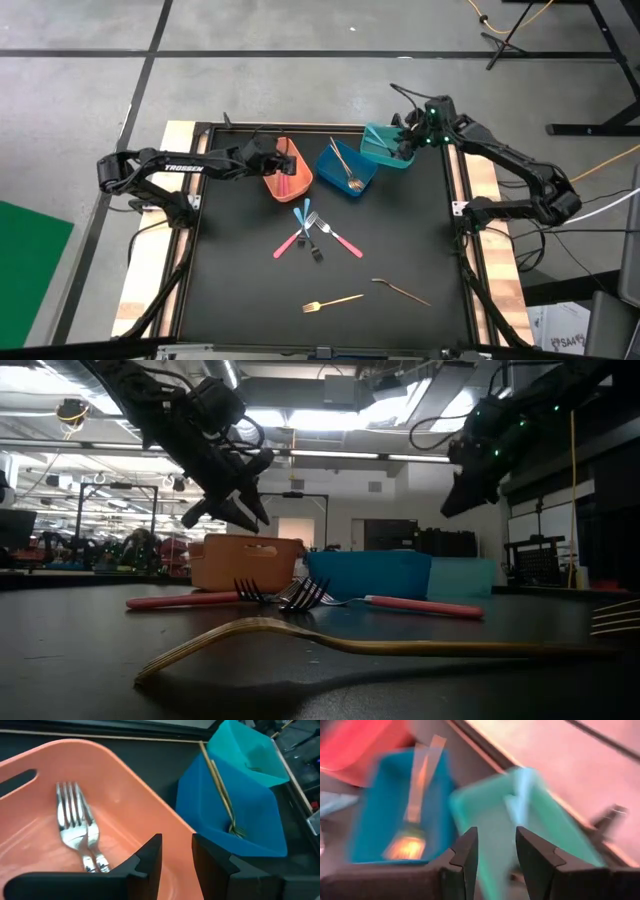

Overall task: Sort silverware by color (type)
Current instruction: Put the gold fork into the blue bin

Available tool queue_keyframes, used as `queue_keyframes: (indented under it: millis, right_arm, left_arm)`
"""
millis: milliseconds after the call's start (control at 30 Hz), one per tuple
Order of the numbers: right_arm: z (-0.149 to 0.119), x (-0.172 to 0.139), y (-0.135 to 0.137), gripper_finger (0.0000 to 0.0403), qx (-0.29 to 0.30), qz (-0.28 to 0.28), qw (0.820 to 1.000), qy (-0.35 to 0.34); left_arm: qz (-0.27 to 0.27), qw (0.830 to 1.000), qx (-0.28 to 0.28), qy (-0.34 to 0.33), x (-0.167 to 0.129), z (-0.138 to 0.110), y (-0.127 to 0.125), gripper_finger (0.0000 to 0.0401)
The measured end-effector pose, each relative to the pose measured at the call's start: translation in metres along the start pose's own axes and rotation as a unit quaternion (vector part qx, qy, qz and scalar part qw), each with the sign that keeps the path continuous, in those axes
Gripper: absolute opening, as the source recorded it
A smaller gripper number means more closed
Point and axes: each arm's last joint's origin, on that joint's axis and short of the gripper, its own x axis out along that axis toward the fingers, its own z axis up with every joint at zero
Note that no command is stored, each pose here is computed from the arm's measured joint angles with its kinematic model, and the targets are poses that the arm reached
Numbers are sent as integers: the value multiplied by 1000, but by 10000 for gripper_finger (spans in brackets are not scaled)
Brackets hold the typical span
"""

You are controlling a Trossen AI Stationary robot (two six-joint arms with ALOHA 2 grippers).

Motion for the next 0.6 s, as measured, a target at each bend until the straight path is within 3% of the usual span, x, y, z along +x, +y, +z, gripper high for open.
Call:
queue_keyframes:
  millis: [200,433,600]
  right_arm:
    - [4,-4,21,124,25,111,993,-16]
    - [4,3,69,124,-28,162,986,5]
    - [0,6,106,124,-45,164,985,22]
  left_arm:
    - [-32,999,28,-30,-3,-3,-13,100]
    - [-58,995,72,-46,-6,-7,-24,100]
    - [-64,993,93,-40,-7,-12,-27,100]
